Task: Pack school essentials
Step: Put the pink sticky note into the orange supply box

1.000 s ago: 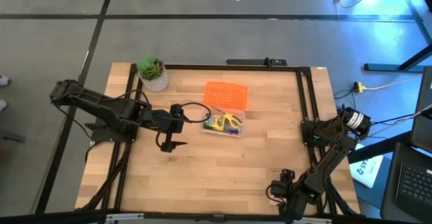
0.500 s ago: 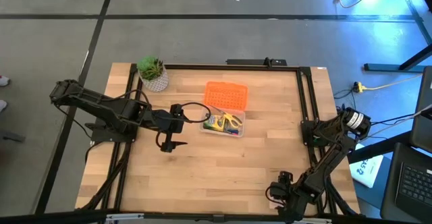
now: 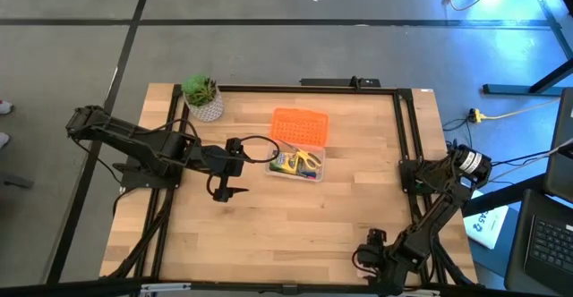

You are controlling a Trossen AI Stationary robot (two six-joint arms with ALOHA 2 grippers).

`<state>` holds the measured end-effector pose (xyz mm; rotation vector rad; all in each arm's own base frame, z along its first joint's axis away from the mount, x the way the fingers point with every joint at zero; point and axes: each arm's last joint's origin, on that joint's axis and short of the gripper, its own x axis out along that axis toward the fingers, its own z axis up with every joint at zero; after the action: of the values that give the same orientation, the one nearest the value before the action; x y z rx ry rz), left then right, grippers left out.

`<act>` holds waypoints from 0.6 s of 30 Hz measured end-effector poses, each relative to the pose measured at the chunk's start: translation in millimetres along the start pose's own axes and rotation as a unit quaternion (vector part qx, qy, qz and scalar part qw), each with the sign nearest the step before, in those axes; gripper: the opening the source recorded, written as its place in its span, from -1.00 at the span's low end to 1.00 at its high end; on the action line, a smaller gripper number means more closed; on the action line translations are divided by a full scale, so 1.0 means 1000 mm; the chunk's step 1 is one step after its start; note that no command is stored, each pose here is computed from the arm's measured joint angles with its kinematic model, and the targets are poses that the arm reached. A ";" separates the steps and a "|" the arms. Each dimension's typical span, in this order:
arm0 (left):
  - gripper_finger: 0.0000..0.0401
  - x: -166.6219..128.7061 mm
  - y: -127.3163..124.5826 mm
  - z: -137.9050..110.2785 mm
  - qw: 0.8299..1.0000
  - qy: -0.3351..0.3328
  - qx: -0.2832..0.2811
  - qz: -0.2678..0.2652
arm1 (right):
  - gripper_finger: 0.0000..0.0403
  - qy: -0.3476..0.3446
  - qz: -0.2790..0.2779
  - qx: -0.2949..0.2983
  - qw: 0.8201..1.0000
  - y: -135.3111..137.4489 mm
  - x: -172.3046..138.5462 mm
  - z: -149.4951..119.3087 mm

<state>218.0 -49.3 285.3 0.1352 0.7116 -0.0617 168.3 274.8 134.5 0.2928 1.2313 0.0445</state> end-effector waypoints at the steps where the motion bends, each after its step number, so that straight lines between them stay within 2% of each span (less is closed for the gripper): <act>1: 0.99 0.000 0.000 0.000 1.000 0.000 0.000 0.000 | 0.99 -0.001 0.002 0.001 1.000 0.001 0.000 0.000; 10: 0.99 0.000 0.000 0.000 1.000 0.000 0.000 0.000 | 0.99 0.000 0.013 -0.011 1.000 0.002 0.001 0.001; 18: 0.99 0.000 0.000 0.000 1.000 0.000 0.000 0.000 | 0.98 0.011 -0.008 -0.035 0.999 -0.001 0.000 -0.001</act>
<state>218.0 -49.2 285.3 0.1352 0.7117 -0.0615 167.5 273.8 133.5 0.2219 1.2499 0.0783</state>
